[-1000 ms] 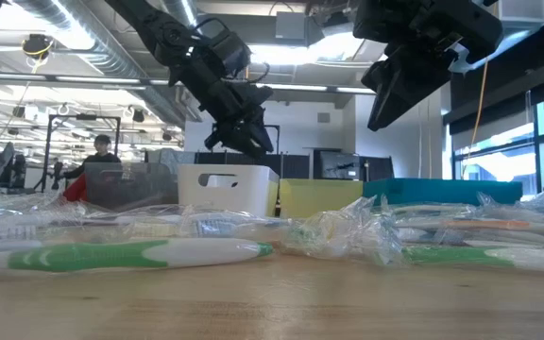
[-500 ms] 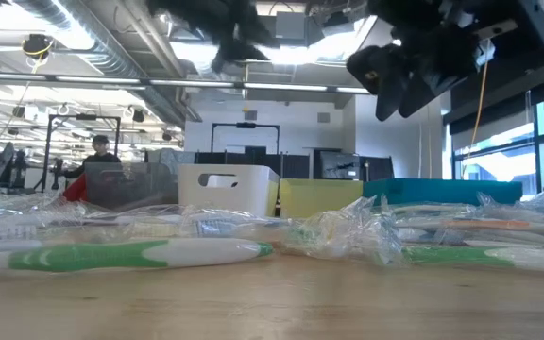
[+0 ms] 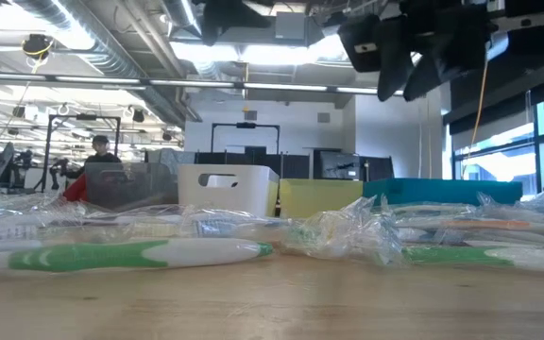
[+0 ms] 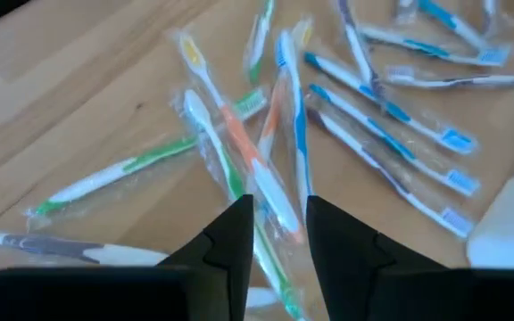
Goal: Pick & Place Toothbrushes
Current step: Put the green toothbrush into the blue bin
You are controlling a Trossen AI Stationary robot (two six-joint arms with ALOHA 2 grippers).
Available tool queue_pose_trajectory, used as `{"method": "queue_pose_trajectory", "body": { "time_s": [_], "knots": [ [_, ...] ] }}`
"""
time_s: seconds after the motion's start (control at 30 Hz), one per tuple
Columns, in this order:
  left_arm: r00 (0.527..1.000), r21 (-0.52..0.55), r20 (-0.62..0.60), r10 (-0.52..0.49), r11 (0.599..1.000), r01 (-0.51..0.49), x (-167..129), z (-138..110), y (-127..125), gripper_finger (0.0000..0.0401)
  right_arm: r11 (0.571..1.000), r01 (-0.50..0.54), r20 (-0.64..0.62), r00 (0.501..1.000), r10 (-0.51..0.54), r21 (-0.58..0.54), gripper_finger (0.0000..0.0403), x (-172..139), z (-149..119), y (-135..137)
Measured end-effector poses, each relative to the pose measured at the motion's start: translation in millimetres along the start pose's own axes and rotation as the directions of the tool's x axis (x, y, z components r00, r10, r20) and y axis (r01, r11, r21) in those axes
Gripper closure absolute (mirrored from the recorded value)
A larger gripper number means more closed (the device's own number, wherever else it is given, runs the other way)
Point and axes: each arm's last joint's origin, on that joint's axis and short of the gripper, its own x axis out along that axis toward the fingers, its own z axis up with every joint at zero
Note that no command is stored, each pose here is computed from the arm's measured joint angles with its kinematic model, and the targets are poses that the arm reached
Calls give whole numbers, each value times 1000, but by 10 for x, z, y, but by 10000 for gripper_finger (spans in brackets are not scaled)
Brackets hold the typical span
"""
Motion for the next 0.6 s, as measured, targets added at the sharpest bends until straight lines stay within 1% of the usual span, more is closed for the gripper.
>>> {"method": "queue_pose_trajectory", "body": {
  "time_s": [0.07, 0.2, 0.37, 0.47, 0.6],
  "knots": [
    [1000, 13, -15, -12, 1000, 12, 24, -57, -122, 255, 1000, 5, -4, 1000, -5, -10, 281, 78, 20, 26],
    [999, 27, -52, -1, 1000, 2, 23, -192, -350, 254, 999, 28, -80, 996, -29, -25, 256, 240, -4, 82],
    [997, 21, -75, 22, 1000, -20, -47, -377, -661, 253, 999, 12, -132, 991, -16, -30, 230, 404, -50, 104],
    [998, 34, -52, 34, 999, -32, -120, -487, -879, 254, 1000, -3, -167, 986, -1, -23, 223, 492, -98, 100],
    [997, 48, 6, 73, 996, -73, -248, -636, -1139, 257, 1000, -14, -206, 978, 15, 7, 227, 559, -149, 102]
  ]
}}
